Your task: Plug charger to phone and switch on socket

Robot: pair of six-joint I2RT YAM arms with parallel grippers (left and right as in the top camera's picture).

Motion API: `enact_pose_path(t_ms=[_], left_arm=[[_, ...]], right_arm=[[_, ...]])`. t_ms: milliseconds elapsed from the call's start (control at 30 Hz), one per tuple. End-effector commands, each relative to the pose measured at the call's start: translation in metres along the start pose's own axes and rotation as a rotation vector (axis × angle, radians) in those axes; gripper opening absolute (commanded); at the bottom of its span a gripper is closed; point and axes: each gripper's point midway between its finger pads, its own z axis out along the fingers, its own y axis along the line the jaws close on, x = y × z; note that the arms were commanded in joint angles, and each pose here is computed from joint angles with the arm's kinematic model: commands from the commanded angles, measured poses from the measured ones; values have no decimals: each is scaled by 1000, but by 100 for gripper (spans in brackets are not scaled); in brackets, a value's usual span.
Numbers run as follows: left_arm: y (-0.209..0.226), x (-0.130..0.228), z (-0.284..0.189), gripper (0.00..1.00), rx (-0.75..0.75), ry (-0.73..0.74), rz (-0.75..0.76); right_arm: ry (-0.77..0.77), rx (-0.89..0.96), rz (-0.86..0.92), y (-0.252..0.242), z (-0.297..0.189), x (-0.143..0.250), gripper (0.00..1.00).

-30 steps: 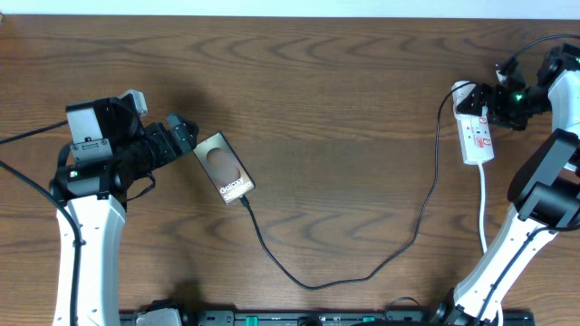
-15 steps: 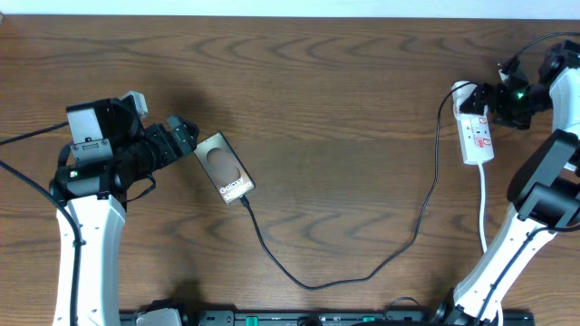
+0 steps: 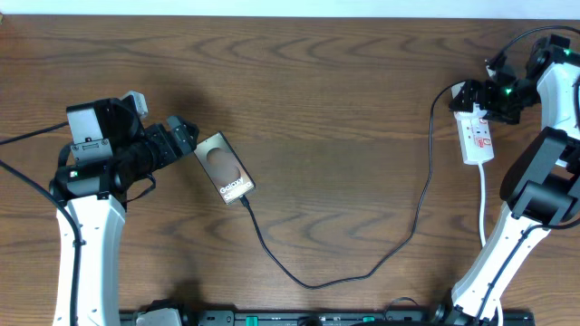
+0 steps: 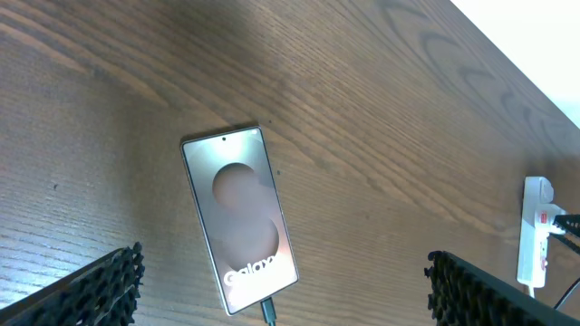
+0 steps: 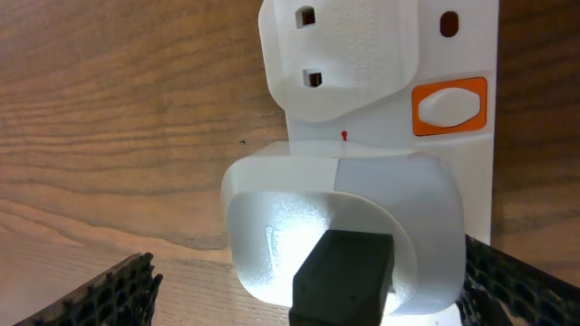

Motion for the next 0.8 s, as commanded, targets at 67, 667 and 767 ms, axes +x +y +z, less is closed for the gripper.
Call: enact_pose_path(t_ms=[67,667,767], left_arm=[[2,1,1,98,-10,4,12],[2,1,1,98,-10,4,12],[2,1,1,98,-10,4,12]], right_arm=[[-11,-34,0,14,0,-6,99],[-11,-80,79,22,0,-6,98],[-9,-84,94,23,1,-6,98]])
